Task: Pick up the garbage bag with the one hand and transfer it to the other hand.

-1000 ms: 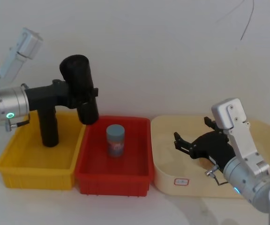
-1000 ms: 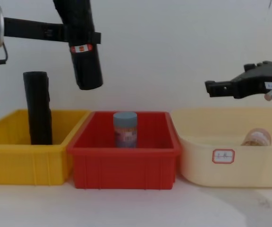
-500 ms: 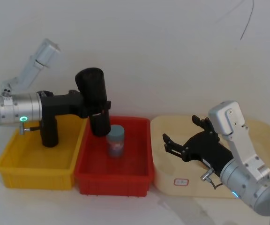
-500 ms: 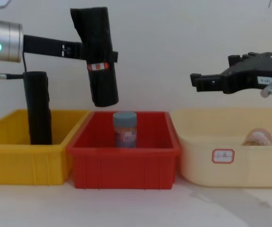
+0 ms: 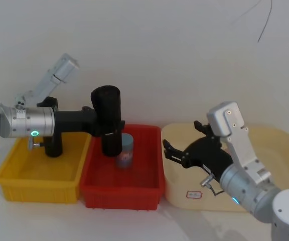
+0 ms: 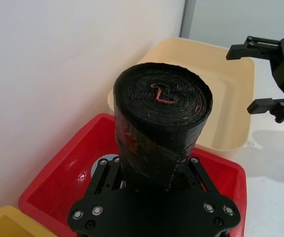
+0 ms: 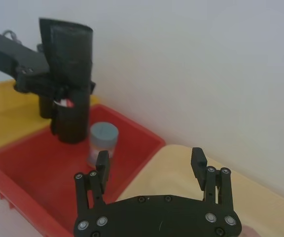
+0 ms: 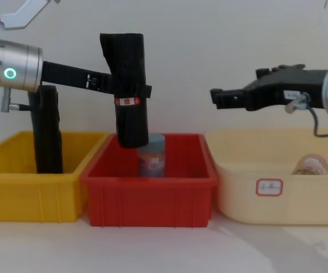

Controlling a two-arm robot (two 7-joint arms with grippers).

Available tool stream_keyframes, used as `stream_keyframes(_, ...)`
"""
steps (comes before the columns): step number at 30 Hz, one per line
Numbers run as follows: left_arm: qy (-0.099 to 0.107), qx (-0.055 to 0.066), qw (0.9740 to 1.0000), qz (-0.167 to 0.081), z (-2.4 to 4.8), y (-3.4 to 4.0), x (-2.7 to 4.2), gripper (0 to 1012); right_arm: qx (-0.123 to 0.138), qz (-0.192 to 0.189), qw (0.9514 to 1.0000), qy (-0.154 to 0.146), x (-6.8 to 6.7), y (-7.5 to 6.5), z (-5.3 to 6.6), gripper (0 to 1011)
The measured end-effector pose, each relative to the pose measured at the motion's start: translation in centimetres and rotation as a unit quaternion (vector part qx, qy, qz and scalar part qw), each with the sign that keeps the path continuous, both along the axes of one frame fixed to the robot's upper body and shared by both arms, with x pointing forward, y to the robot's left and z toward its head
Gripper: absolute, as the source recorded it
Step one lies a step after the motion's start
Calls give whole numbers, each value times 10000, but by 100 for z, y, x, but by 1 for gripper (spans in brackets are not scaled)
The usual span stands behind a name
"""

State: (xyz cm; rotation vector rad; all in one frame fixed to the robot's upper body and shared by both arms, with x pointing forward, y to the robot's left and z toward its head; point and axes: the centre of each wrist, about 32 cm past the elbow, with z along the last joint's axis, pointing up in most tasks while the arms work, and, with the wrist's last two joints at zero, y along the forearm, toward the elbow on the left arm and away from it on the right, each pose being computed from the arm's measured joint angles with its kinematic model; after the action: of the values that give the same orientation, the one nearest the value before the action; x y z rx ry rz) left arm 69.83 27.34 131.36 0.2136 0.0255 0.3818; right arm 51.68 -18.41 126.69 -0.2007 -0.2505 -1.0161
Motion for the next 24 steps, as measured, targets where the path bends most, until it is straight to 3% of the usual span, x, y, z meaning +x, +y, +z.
stream_keyframes(12, -301, 127, 9995, -32, -24, -42, -13, 413, 479, 492, 9973, 246, 88, 138, 146, 1001)
stream_keyframes(24, -468, 82, 9988, -130, -30, -81, -18, 413, 878, 822, 9918, 436, 169, 239, 292, 1001)
